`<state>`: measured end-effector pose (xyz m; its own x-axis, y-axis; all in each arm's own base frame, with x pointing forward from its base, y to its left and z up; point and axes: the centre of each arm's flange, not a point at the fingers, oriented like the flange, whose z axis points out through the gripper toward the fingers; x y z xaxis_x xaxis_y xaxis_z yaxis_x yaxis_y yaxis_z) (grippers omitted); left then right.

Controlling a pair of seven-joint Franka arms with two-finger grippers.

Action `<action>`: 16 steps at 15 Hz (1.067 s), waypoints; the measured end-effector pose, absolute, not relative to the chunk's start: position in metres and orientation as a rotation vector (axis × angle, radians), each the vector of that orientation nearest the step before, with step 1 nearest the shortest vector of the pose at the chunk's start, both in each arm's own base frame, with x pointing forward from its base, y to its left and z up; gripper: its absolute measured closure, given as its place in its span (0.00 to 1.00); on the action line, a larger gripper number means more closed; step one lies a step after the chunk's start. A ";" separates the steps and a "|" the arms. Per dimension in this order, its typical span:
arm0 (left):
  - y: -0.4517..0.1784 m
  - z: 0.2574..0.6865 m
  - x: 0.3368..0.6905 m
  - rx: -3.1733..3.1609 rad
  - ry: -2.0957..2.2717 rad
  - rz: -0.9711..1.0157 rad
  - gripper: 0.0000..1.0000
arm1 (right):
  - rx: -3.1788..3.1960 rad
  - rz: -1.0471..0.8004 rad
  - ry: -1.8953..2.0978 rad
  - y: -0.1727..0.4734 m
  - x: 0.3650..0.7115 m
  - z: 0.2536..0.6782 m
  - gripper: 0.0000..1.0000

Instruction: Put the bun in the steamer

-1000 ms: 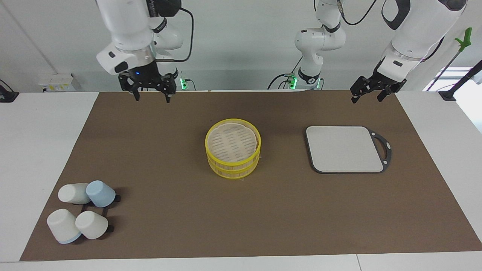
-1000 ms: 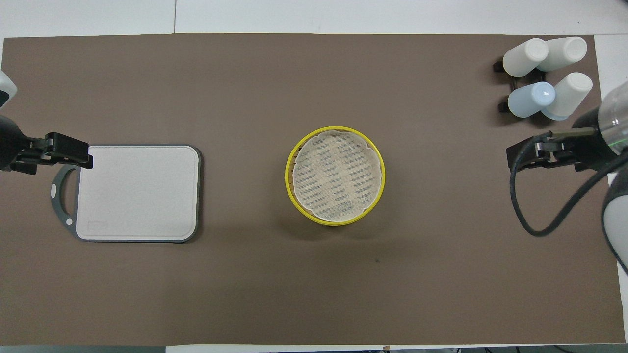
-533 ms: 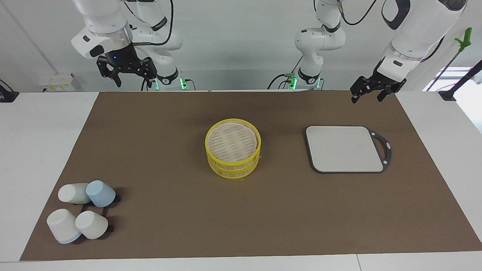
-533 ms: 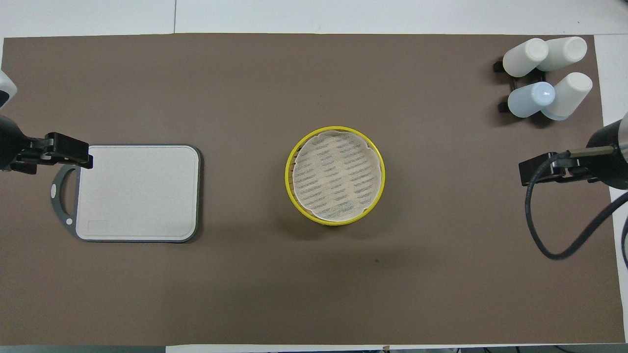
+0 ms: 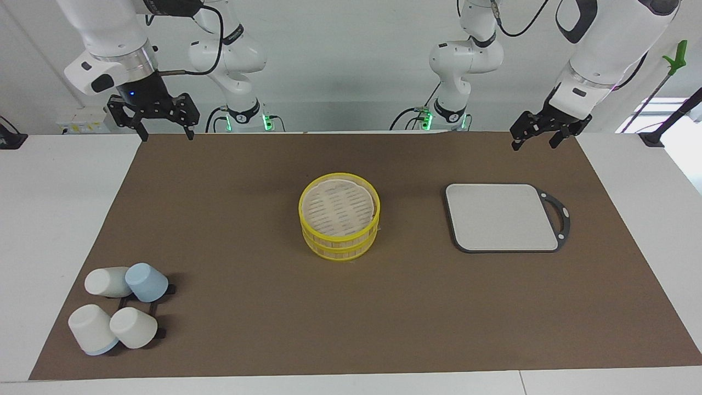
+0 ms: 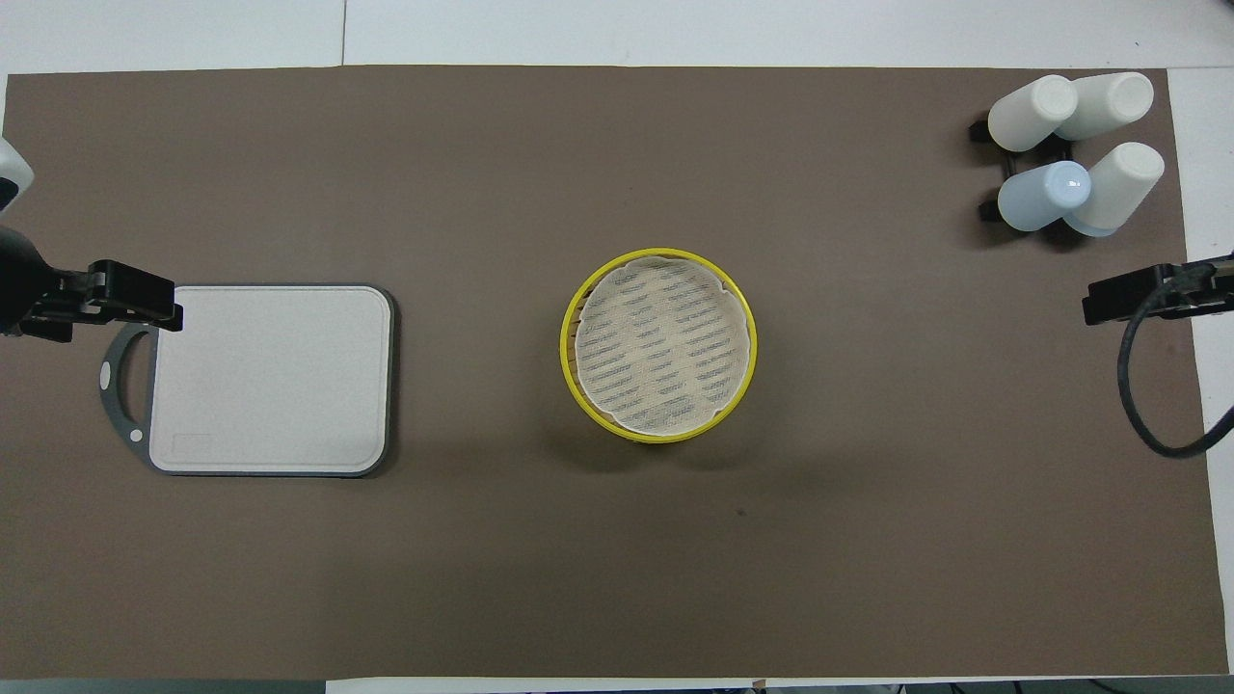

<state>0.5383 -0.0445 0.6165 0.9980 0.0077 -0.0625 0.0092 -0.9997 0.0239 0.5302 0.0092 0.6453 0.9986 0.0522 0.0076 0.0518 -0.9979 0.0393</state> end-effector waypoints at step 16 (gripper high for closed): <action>-0.044 0.617 0.538 3.116 0.013 -0.095 0.00 | 3.098 0.033 0.110 0.019 0.532 0.647 0.00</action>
<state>0.5384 -0.0445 0.6166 0.9981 0.0077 -0.0613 0.0092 -0.9997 0.0240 0.5318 0.0190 0.6466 0.9972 0.0714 0.0200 0.0705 -0.9966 0.0418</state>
